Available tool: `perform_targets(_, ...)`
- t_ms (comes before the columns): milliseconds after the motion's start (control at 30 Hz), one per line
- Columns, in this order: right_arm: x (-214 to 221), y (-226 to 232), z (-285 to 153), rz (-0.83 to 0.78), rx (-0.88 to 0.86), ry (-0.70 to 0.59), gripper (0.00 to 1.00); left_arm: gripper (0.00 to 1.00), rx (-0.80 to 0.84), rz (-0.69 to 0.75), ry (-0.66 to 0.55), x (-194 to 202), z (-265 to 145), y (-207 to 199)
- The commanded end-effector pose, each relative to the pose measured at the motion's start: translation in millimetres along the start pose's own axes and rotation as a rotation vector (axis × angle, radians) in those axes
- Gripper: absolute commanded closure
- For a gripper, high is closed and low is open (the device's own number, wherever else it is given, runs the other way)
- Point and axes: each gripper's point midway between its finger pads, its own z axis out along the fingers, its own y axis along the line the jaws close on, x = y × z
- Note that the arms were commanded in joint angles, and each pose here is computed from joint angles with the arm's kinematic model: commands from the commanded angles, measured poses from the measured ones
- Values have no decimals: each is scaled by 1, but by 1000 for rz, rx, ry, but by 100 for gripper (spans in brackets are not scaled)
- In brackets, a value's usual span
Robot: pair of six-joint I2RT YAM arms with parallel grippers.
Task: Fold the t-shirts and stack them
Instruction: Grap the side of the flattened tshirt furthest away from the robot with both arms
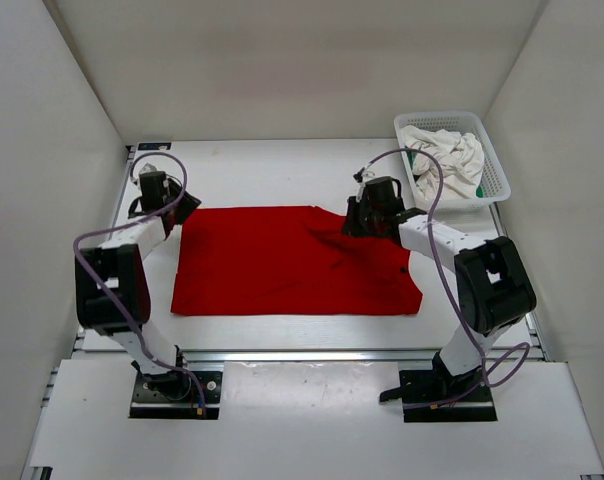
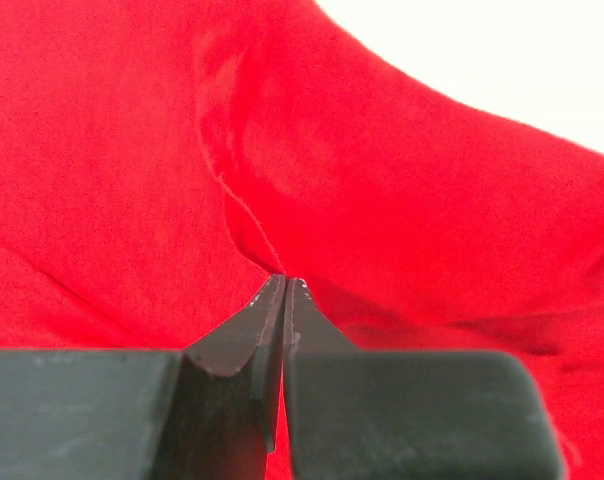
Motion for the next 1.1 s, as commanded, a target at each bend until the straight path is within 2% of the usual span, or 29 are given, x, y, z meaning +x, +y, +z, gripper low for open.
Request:
perform_targets(0,-54,-2,-13,25,0,-136,99,54,-151,68,11,-16,16,31)
perform_targets(100,-74,-19,-16,65,6,-167,100,52,-217,93,3,-34,35,41)
perform_targets(167,-85,-26,-14,65,24,-179,100,52,-286,108,27,-31,50,60)
perform_targets(367,-109,-49,-10,104,46,-216,100,54,-355,123,48,-35,69,81)
perform_targets(567,-124,-62,1,100,67,-206,100,52,-353,137,36,-44,82,73)
perform_targets(667,-128,-68,3,106,78,-209,100,59,-354,144,51,-45,84,72)
perform_targets(967,-140,-71,-1,103,68,-228,100,56,-347,186,90,-30,87,66)
perform_targets(1067,-141,-73,-4,104,66,-232,100,60,-346,190,84,-27,90,64)
